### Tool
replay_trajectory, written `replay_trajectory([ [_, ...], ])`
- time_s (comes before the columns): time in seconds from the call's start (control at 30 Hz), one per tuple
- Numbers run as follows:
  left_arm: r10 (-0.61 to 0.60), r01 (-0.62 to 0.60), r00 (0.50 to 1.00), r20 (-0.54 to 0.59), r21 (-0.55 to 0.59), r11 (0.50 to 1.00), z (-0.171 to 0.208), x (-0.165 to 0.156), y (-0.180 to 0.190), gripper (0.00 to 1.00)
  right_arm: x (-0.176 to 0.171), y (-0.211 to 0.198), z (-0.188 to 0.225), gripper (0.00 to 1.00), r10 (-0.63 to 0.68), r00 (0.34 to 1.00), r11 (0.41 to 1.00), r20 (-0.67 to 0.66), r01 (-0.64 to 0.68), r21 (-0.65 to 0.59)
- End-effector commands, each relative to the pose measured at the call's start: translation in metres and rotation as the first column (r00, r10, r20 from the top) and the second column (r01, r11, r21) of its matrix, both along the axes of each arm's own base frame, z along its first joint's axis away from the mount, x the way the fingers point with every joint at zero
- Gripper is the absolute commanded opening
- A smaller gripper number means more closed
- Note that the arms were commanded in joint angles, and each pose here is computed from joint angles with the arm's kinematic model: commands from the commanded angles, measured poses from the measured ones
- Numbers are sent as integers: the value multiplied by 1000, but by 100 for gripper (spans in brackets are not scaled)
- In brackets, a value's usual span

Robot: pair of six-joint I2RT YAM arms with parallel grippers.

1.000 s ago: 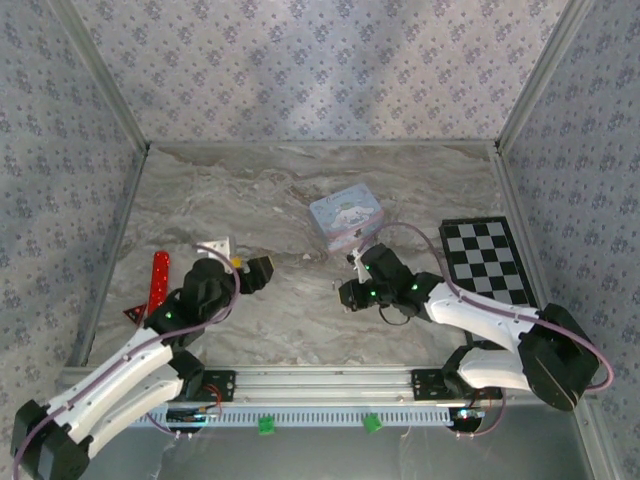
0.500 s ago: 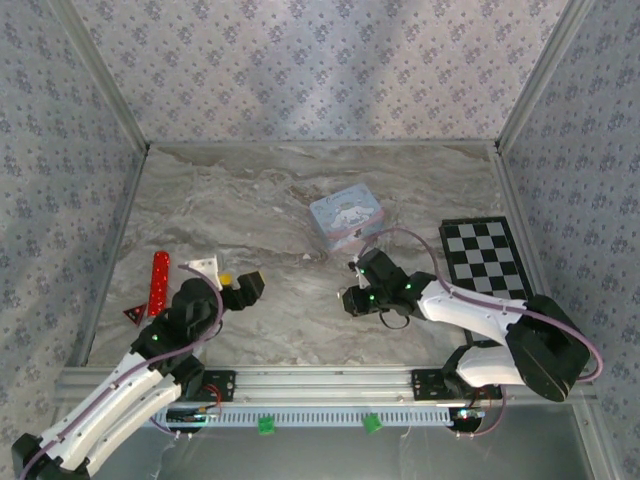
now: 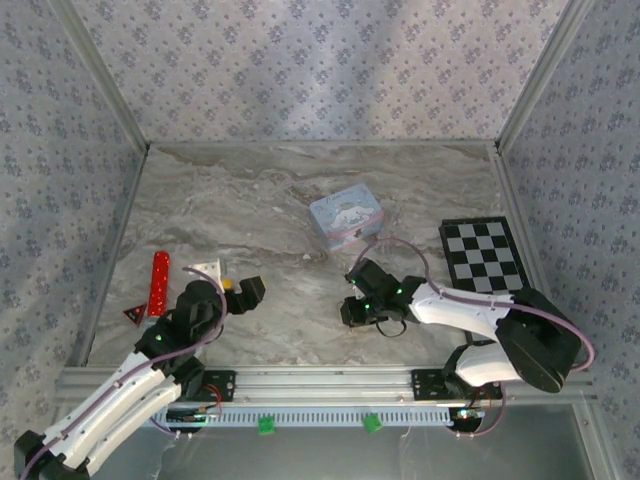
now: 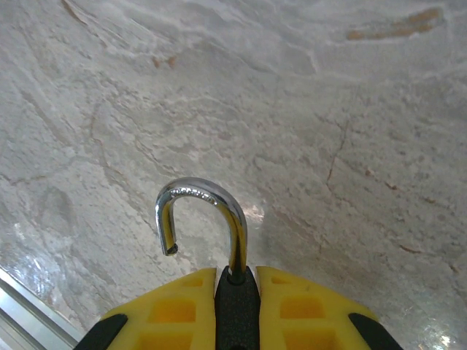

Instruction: Unlock the padlock with the key

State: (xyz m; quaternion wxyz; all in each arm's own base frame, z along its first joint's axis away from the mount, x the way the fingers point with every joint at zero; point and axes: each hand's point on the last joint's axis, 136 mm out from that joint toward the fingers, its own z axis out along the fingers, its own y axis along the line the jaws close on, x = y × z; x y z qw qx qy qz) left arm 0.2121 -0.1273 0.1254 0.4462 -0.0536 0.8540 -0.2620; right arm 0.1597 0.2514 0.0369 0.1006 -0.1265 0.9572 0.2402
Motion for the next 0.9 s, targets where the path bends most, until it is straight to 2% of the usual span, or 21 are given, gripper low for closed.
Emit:
replay_trajectory([
  [0.0, -14, 14, 1000, 11, -5, 1000, 1, -1, -2, 94, -8, -7, -11, 7, -24, 998, 999, -52, 22, -42],
  [0.13, -9, 9, 1000, 10, -8, 1000, -1, -1, -2, 94, -9, -9, -18, 8, -32, 997, 997, -71, 28, -66],
  [0.23, -8, 8, 1000, 8, -8, 1000, -1, -1, -2, 94, -9, -14, -21, 13, -46, 996, 995, -73, 39, -94],
  [0.53, 40, -41, 999, 23, 15, 999, 0, 4, 7, 95, -6, -26, -16, 38, -58, 997, 988, -41, 52, -149],
  [0.73, 137, -140, 988, 73, 35, 990, 11, 13, 27, 95, 4, -42, 4, 41, -86, 996, 987, 3, 85, -137],
  [0.87, 210, -220, 970, 121, 74, 973, 29, 27, 43, 96, 21, -50, 43, 43, -78, 993, 989, 93, 89, -116],
])
